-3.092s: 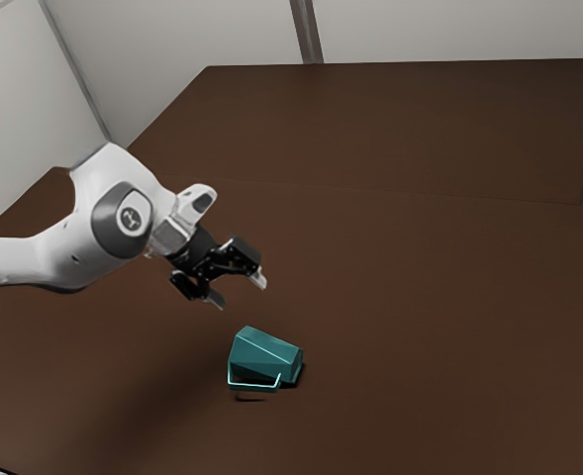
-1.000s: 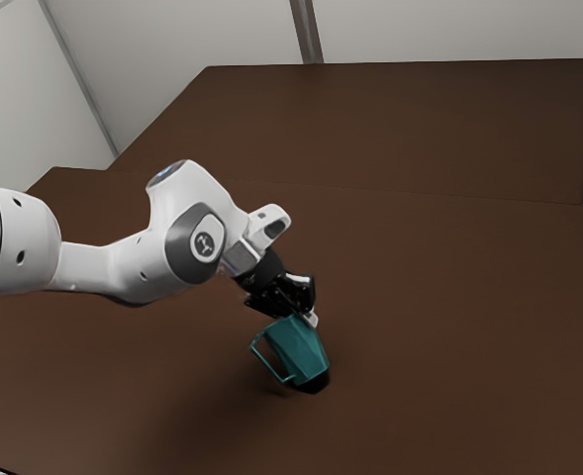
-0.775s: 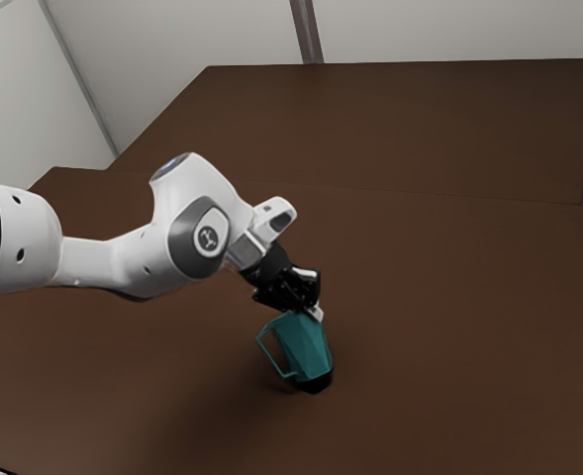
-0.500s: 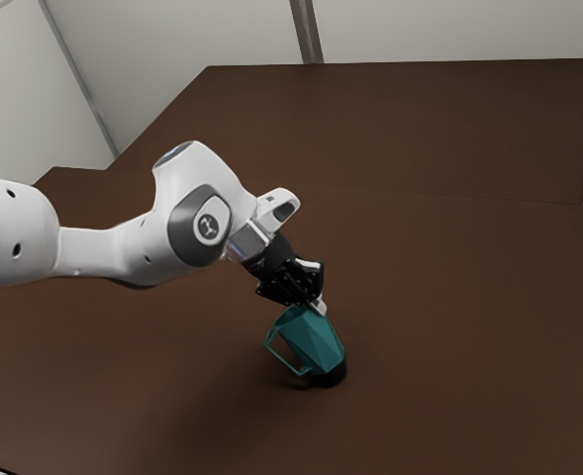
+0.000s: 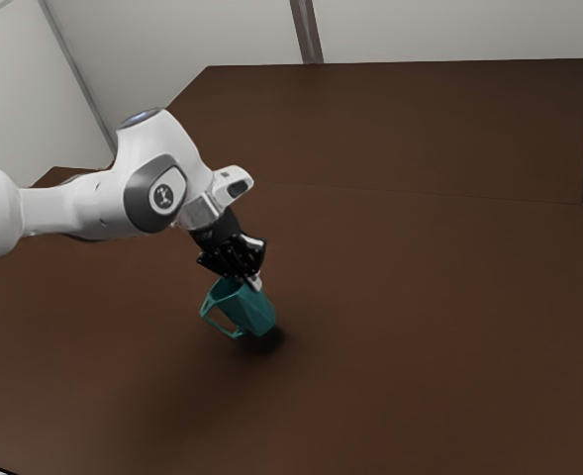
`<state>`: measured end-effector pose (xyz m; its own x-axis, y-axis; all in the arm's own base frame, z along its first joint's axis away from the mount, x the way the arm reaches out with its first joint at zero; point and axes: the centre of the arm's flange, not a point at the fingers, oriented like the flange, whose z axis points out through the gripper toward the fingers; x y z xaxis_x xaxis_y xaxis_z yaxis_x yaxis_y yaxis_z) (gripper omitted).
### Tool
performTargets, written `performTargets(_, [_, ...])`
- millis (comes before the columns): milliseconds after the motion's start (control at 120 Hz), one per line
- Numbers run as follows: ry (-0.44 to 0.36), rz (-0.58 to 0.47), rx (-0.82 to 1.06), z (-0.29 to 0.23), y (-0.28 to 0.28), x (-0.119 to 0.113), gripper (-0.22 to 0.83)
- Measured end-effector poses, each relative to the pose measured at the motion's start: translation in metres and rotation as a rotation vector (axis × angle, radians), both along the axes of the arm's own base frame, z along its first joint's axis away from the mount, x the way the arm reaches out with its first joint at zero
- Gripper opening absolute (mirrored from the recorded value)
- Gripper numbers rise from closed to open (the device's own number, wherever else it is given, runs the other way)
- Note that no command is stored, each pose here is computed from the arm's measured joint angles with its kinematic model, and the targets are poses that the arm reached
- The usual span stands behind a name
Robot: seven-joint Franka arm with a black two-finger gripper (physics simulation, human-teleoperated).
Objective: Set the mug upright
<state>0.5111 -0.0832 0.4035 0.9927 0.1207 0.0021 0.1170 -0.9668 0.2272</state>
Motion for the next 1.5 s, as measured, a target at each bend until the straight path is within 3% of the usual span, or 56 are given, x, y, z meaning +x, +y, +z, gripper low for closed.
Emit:
performTargets(258, [0.008,-0.033,0.205,0.004,0.038,0.042,-0.17])
performTargets(375, [0.007,-0.059,0.246,-0.007,0.024,0.057,-0.17])
performTargets(867, [0.059,-0.027,0.240,-0.017,-0.001,0.038,-0.17])
performTargets(1500, [0.086,0.024,0.258,-0.040,-0.008,0.053,-0.17])
